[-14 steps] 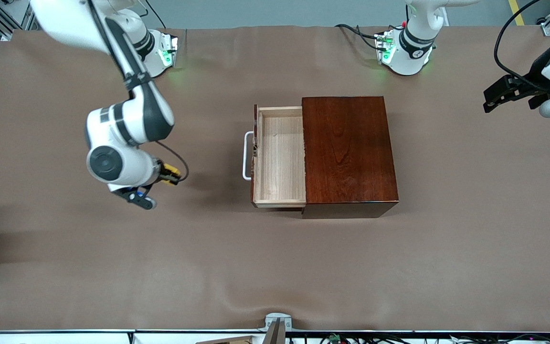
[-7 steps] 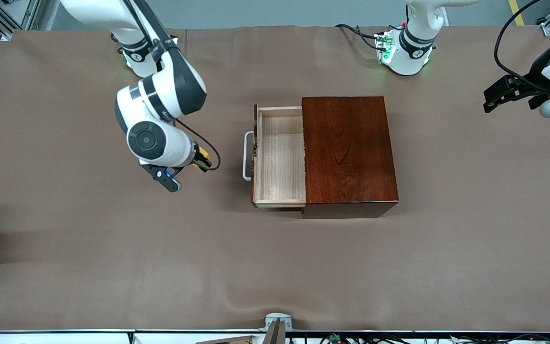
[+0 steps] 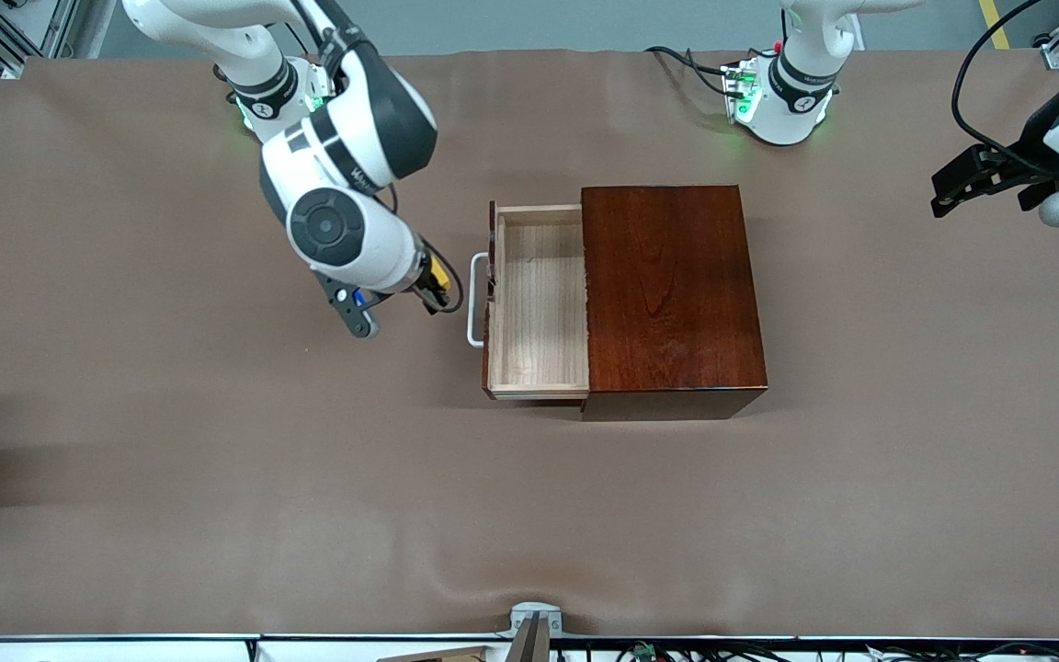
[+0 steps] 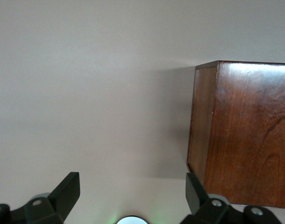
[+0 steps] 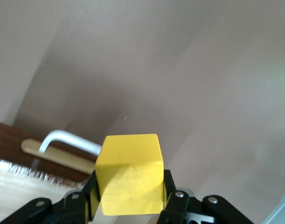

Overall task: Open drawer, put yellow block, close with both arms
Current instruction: 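Lift the yellow cube and carry it over the open drawer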

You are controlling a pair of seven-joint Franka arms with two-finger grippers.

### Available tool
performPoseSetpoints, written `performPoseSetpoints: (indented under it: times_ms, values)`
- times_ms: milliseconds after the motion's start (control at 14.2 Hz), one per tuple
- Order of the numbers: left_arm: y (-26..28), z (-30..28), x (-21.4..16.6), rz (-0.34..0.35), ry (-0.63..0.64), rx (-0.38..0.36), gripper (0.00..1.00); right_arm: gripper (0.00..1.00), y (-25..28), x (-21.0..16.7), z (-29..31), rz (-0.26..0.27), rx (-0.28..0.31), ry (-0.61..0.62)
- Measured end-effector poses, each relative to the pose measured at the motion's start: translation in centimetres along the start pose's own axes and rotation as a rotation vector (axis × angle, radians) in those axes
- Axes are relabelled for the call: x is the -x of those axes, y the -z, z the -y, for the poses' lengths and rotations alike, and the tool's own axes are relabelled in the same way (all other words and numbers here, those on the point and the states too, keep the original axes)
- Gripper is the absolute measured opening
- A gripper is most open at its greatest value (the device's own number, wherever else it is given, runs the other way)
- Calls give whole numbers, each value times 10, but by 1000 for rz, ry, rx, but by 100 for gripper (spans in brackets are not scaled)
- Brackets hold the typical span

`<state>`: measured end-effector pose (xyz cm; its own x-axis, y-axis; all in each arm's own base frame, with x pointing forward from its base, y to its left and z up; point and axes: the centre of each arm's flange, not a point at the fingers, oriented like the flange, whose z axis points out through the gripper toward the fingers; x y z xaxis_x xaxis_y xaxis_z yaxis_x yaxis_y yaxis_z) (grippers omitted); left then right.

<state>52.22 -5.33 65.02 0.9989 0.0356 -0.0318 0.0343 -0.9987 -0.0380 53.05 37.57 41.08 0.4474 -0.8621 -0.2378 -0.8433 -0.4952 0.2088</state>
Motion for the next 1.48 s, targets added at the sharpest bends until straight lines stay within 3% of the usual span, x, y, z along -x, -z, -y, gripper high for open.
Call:
performPoseSetpoints:
  times_ms: [212, 777, 1484]
  values:
    - [1, 2, 1, -3, -9, 0, 100, 55, 2, 16, 4, 47, -45, -97]
    - [5, 4, 3, -7, -8, 0, 100, 55, -5, 91, 9, 67, -174, -169]
    - [6, 4, 3, -7, -8, 0, 100, 55, -77, 97, 36, 47, -177, -244]
